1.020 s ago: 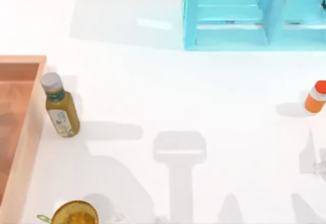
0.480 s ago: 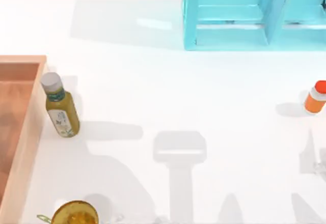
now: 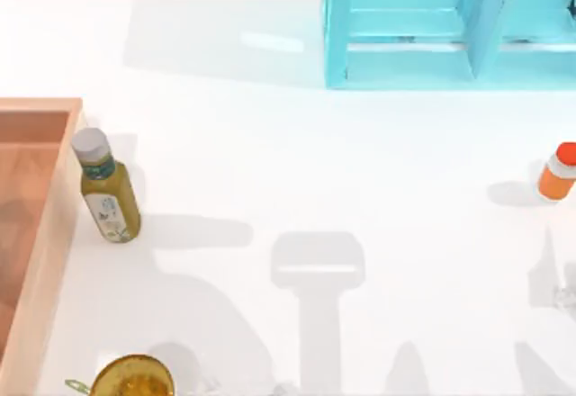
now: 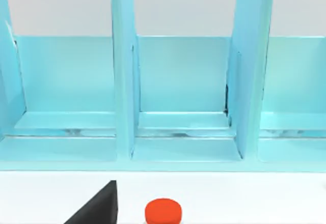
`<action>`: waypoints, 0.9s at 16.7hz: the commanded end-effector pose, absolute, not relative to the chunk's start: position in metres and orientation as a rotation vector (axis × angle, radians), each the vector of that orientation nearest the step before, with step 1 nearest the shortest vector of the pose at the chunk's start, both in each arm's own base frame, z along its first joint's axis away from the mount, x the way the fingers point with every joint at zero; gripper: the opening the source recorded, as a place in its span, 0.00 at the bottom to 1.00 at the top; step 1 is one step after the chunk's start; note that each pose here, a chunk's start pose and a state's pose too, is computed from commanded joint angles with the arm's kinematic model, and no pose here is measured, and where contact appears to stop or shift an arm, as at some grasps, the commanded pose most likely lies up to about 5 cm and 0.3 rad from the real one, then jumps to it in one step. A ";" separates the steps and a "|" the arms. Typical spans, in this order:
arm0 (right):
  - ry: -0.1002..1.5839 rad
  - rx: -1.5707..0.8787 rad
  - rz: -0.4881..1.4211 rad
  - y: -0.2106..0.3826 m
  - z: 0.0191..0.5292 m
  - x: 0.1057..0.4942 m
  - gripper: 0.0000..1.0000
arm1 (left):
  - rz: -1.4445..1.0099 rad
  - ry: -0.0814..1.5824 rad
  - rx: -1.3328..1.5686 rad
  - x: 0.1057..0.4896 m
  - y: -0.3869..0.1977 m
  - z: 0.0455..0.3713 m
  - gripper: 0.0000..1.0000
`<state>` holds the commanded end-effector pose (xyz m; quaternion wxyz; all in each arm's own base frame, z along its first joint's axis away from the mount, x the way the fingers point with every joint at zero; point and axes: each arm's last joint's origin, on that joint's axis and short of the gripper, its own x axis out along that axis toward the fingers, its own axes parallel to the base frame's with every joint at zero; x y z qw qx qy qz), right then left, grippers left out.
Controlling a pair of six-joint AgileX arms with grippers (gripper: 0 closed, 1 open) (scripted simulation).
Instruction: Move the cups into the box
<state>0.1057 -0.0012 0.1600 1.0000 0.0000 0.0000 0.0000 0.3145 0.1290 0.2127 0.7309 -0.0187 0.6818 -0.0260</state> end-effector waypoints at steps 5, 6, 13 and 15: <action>0.000 0.000 0.000 -0.001 0.160 0.106 1.00 | -0.053 1.494 -0.042 0.315 0.130 0.218 1.00; 0.000 0.000 0.000 -0.001 0.160 0.106 1.00 | -0.050 1.490 -0.041 0.316 0.131 0.224 1.00; 0.000 0.000 0.000 -0.001 0.160 0.106 1.00 | -0.060 1.491 -0.036 0.318 0.130 0.291 1.00; 0.000 0.000 0.000 -0.001 0.160 0.106 1.00 | -0.060 1.497 -0.039 0.316 0.129 0.306 1.00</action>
